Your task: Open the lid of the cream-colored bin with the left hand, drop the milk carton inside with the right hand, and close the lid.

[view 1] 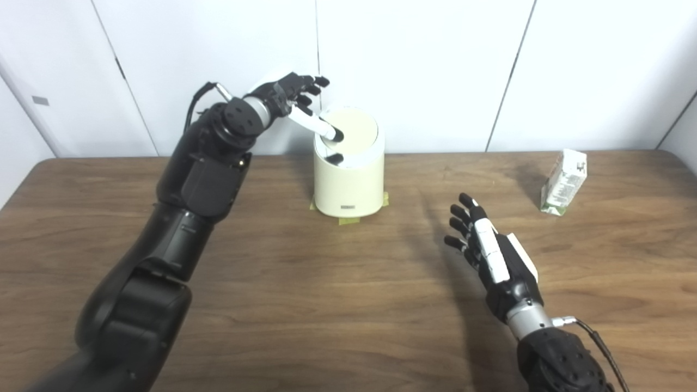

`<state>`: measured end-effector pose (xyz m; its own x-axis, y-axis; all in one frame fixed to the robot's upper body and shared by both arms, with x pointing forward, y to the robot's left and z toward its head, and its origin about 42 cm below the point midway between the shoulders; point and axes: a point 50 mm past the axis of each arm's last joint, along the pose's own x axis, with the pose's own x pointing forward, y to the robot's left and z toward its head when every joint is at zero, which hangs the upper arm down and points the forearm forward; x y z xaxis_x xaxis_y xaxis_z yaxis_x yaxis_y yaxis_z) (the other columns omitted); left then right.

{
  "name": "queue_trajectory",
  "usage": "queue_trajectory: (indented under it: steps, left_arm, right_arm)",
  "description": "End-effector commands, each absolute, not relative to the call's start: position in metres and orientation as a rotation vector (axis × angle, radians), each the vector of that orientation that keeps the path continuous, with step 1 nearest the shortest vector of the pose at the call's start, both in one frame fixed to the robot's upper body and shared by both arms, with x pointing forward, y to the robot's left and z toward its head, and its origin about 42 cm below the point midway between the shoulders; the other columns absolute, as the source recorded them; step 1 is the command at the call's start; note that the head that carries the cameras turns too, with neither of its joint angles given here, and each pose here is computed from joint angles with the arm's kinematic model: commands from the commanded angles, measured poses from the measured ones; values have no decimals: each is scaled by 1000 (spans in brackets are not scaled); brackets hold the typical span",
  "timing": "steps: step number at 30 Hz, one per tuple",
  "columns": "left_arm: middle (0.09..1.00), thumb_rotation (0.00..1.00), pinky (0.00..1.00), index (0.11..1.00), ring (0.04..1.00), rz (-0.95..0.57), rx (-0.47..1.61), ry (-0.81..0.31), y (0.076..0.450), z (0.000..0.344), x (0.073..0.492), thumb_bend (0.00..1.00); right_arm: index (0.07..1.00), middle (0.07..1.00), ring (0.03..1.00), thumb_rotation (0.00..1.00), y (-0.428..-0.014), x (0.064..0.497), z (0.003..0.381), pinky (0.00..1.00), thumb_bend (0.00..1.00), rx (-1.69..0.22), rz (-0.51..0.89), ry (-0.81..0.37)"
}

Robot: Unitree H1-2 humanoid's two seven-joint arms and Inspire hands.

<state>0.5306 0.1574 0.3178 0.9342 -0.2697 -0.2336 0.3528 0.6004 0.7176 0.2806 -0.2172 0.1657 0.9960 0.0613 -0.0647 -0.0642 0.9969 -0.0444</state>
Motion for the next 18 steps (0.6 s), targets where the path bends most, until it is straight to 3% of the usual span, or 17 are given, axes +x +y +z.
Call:
queue_trajectory:
  steps: [1, 18]
  left_arm:
    - [909, 73, 851, 907, 893, -300, 879, -14, 147, 366, 538, 837]
    - [890, 63, 782, 901, 884, -255, 959, -66, 132, 368, 546, 842]
  right_arm:
    - [967, 950, 946, 994, -214, 288, 184, 860, 579, -45, 72, -31]
    - [973, 959, 943, 982, -202, 291, 182, 865, 541, -5, 84, -31]
